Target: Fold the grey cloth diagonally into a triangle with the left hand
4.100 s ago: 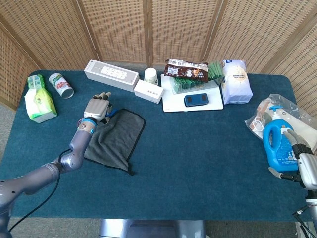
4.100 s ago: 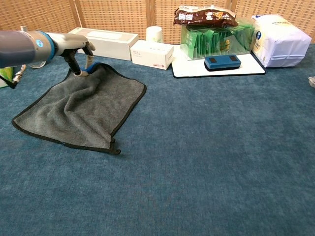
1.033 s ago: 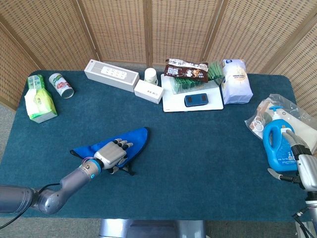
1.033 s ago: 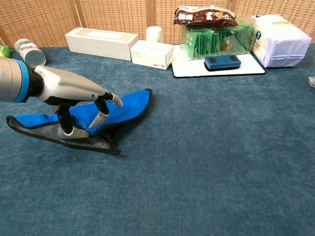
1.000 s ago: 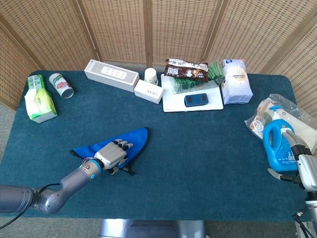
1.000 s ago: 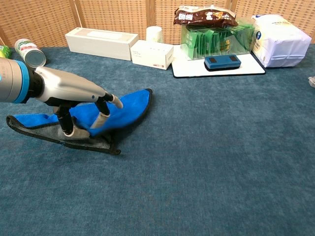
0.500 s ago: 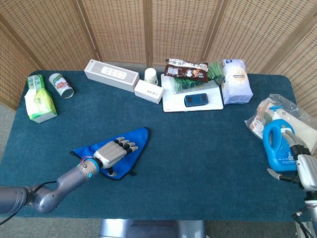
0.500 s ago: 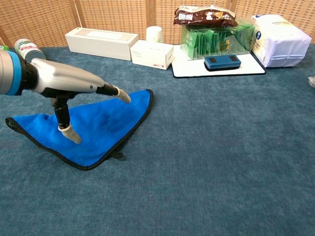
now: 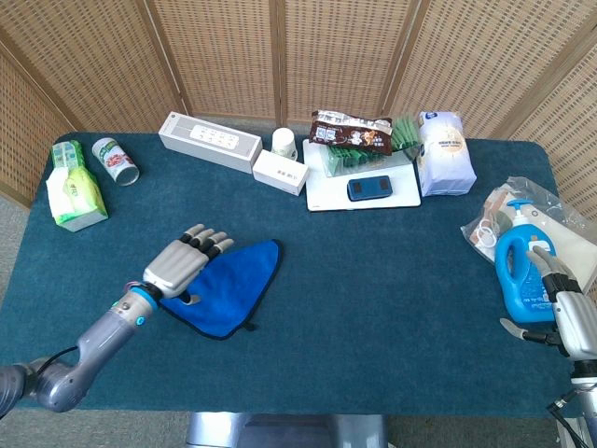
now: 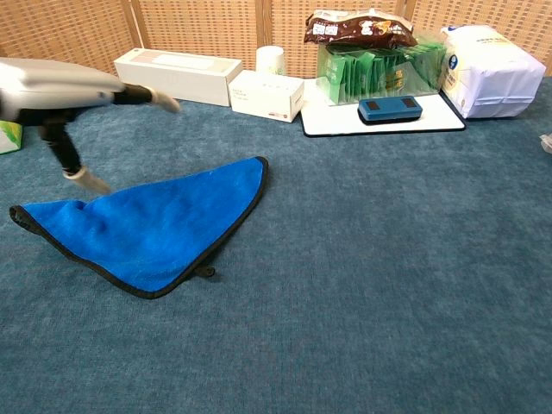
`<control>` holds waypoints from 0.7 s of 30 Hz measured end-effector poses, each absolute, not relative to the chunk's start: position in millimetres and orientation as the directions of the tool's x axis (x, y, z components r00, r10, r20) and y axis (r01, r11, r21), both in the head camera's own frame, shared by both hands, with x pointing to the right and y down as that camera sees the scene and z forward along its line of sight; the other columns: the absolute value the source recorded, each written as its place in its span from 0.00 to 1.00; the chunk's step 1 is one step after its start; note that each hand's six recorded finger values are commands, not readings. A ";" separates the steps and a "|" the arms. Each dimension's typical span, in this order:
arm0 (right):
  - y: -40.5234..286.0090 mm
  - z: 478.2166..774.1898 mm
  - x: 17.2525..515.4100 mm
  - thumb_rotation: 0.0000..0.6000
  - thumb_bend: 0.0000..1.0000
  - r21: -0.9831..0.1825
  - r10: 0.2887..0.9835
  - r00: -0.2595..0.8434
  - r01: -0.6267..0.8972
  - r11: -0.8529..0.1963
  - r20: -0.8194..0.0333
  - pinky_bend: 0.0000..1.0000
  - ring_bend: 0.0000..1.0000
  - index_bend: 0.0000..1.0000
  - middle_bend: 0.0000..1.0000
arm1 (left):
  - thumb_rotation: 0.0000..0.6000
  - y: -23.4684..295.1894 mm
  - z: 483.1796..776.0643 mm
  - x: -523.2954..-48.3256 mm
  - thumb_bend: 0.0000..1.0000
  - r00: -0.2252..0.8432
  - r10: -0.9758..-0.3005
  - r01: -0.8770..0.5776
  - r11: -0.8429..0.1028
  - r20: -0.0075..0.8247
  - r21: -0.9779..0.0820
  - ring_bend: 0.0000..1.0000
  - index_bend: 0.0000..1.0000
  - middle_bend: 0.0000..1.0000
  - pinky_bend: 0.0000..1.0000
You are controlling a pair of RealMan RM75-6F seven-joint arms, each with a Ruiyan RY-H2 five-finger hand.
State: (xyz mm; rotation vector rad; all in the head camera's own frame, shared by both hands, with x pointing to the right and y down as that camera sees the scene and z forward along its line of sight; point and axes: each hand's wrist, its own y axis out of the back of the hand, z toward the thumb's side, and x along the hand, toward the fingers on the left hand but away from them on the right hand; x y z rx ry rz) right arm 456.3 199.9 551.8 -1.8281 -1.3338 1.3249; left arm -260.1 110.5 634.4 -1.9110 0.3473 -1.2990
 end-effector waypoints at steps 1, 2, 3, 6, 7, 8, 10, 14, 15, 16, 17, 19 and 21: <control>199.9 551.7 456.1 1.00 0.04 -0.826 0.913 0.041 0.412 -0.385 -0.406 0.05 0.00 0.00 0.00 | 1.00 111.4 633.7 -265.3 0.20 0.429 -0.617 0.190 -0.652 0.659 -0.734 0.00 0.00 0.00 0.02; 200.0 551.5 455.8 1.00 0.04 -0.826 0.913 0.042 0.412 -0.385 -0.405 0.05 0.00 0.00 0.00 | 1.00 112.7 632.5 -271.7 0.20 0.417 -0.630 0.183 -0.648 0.655 -0.739 0.00 0.00 0.00 0.02; 200.0 551.4 455.5 1.00 0.04 -0.826 0.913 0.043 0.412 -0.386 -0.405 0.05 0.00 0.00 0.00 | 1.00 113.7 631.5 -276.2 0.20 0.407 -0.639 0.177 -0.645 0.652 -0.743 0.00 0.00 0.00 0.02; 200.5 550.8 454.3 1.00 0.04 -0.825 0.913 0.047 0.413 -0.387 -0.404 0.05 0.00 0.00 0.00 | 1.00 118.2 627.2 -292.2 0.20 0.374 -0.670 0.156 -0.636 0.641 -0.756 0.00 0.00 0.00 0.01; 200.8 550.2 453.7 1.00 0.04 -0.825 0.914 0.049 0.413 -0.386 -0.403 0.05 0.00 0.00 0.00 | 1.00 119.9 625.4 -297.8 0.20 0.363 -0.680 0.151 -0.632 0.637 -0.760 0.00 0.00 0.00 0.01; 201.0 549.7 453.3 1.00 0.04 -0.825 0.914 0.051 0.413 -0.386 -0.402 0.05 0.00 0.00 0.00 | 1.00 122.5 622.7 -305.6 0.20 0.347 -0.694 0.145 -0.625 0.631 -0.767 0.00 0.00 0.00 0.01; 201.4 547.7 451.6 1.00 0.04 -0.828 0.917 0.055 0.412 -0.382 -0.395 0.05 0.00 0.00 0.00 | 1.00 126.1 617.4 -318.5 0.20 0.319 -0.720 0.133 -0.610 0.616 -0.781 0.00 0.00 0.00 0.01; 201.6 545.0 451.0 1.00 0.04 -0.841 0.922 0.054 0.392 -0.373 -0.384 0.05 0.00 0.00 0.00 | 1.00 140.4 598.7 -351.0 0.20 0.248 -0.795 0.089 -0.551 0.554 -0.830 0.00 0.00 0.00 0.01; 201.4 544.3 451.2 1.00 0.04 -0.847 0.924 0.053 0.383 -0.370 -0.380 0.05 0.00 0.00 0.00 | 1.00 145.0 594.7 -358.4 0.20 0.231 -0.808 0.079 -0.539 0.542 -0.838 0.00 0.00 0.00 0.01; 201.0 543.2 451.3 1.00 0.04 -0.856 0.927 0.050 0.368 -0.363 -0.371 0.05 0.00 0.00 0.00 | 1.00 150.3 591.0 -366.2 0.20 0.212 -0.820 0.068 -0.530 0.531 -0.845 0.00 0.00 0.00 0.01; 200.9 542.3 451.3 1.00 0.04 -0.864 0.930 0.047 0.355 -0.357 -0.365 0.05 0.00 0.00 0.00 | 1.00 157.6 586.4 -375.8 0.20 0.188 -0.834 0.055 -0.519 0.519 -0.853 0.00 0.00 0.00 0.01; 200.8 540.6 451.0 1.00 0.04 -0.880 0.936 0.040 0.328 -0.343 -0.349 0.05 0.00 0.00 0.00 | 1.00 168.8 580.3 -387.3 0.20 0.162 -0.848 0.037 -0.506 0.505 -0.862 0.00 0.00 0.00 0.01; 200.9 539.6 450.8 1.00 0.04 -0.891 0.940 0.034 0.310 -0.332 -0.338 0.05 0.00 0.00 0.00 | 1.00 180.7 575.5 -397.6 0.20 0.142 -0.856 0.019 -0.500 0.497 -0.866 0.00 0.00 0.00 0.01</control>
